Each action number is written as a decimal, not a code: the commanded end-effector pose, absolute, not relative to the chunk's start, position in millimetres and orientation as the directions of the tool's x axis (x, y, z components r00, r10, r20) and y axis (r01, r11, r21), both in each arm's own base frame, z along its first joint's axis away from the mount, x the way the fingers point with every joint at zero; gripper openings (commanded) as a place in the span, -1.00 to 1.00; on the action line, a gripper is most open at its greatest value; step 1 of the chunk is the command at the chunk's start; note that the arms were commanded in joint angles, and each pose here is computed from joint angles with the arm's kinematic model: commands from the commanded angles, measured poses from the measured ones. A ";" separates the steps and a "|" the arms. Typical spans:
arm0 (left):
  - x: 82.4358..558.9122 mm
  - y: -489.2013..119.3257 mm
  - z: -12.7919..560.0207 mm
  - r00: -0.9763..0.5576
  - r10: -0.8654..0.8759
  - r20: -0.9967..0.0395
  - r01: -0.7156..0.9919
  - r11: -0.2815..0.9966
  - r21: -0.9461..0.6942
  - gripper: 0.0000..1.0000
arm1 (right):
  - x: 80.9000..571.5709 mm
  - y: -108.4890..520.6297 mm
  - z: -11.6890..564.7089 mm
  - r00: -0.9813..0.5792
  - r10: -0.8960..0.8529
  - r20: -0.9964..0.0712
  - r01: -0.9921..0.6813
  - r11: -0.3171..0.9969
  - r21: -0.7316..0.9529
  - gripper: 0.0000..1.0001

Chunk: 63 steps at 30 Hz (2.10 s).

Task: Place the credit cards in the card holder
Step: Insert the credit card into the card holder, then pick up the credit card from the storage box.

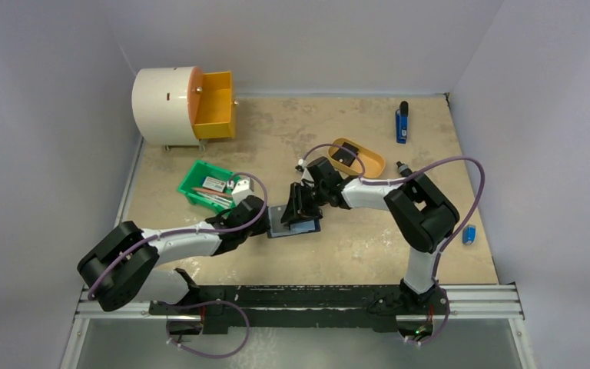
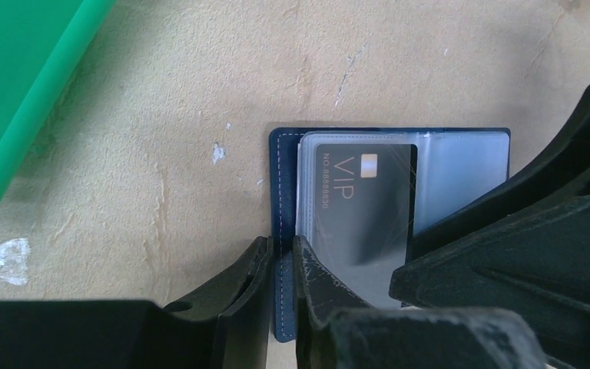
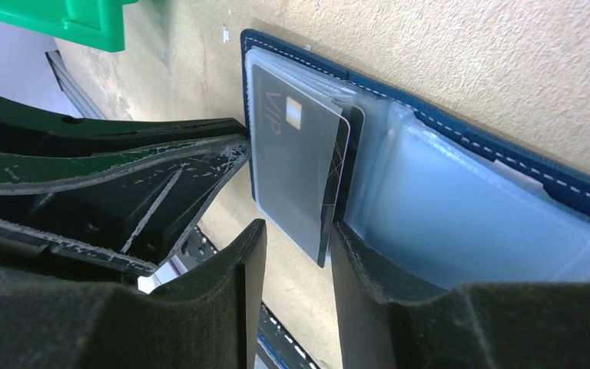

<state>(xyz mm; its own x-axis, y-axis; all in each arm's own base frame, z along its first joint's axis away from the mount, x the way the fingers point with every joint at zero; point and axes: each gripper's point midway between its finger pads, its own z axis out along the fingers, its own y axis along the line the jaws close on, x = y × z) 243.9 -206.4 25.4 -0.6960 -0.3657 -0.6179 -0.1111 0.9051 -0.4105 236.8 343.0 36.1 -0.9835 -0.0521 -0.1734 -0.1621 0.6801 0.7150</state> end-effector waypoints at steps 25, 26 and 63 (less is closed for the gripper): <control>249.2 -184.0 106.8 -0.580 -0.392 -0.714 -0.092 0.902 -0.421 -0.17 | 291.1 265.7 132.5 -0.847 0.119 -0.518 -0.155 0.876 0.456 0.52; 249.3 -183.6 113.4 -0.572 -0.393 -0.720 -0.083 0.901 -0.425 -0.15 | 302.7 250.1 139.0 -0.816 0.180 -0.550 -0.112 0.883 0.456 0.56; 256.6 -192.4 123.3 -0.563 -0.428 -0.707 -0.098 0.884 -0.458 -0.25 | 478.2 111.3 65.4 -0.547 0.689 -0.476 0.406 0.715 0.569 0.25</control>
